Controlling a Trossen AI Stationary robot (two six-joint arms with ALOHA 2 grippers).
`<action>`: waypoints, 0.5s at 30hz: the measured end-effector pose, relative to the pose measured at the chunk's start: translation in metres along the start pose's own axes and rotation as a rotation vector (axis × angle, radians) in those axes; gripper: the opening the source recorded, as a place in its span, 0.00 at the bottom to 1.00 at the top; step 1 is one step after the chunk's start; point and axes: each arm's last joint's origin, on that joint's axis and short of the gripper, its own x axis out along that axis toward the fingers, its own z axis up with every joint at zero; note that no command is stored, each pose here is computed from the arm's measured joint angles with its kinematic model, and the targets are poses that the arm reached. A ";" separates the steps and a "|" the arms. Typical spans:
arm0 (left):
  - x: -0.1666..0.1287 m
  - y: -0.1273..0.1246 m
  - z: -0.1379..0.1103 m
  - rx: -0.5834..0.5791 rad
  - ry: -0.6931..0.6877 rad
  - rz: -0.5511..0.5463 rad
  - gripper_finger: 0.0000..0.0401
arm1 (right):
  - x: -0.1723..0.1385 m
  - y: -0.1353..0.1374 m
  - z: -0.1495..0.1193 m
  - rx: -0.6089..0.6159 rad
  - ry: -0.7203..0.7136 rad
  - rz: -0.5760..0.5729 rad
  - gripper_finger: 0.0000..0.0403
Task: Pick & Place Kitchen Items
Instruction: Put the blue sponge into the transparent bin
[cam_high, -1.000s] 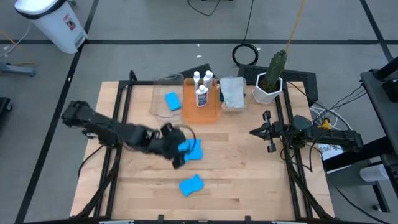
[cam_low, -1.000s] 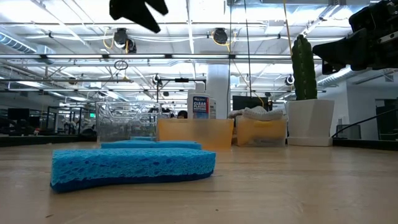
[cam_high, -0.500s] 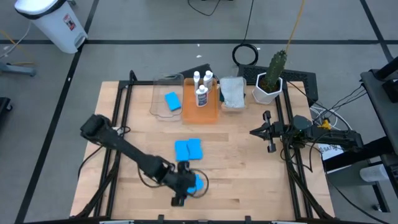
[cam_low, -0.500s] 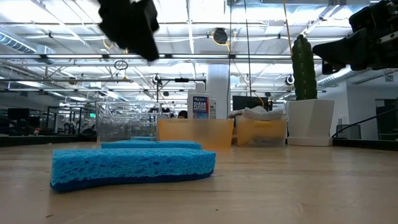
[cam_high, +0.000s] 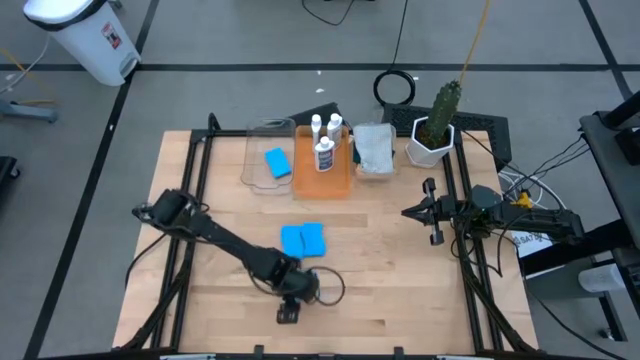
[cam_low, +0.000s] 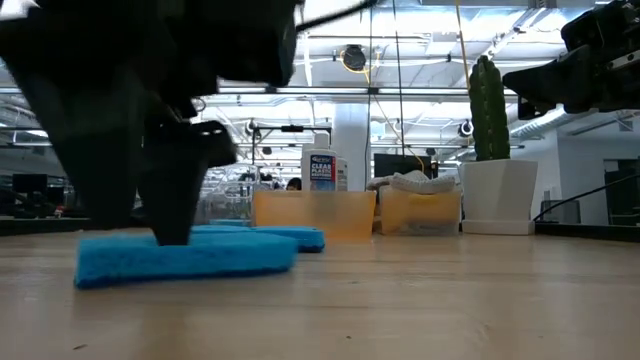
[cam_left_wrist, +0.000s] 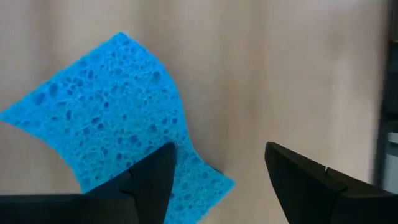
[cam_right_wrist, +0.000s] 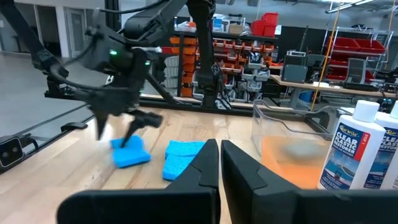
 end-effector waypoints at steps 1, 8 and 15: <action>-0.004 0.005 -0.001 -0.034 0.022 0.023 0.63 | 0.000 0.000 0.000 0.000 0.000 0.000 0.00; -0.030 0.017 -0.003 -0.179 0.001 0.144 0.63 | 0.000 0.000 0.000 0.000 0.000 0.000 0.00; -0.035 0.027 0.000 -0.302 -0.043 0.218 0.63 | 0.000 0.000 0.000 0.000 0.000 0.000 0.00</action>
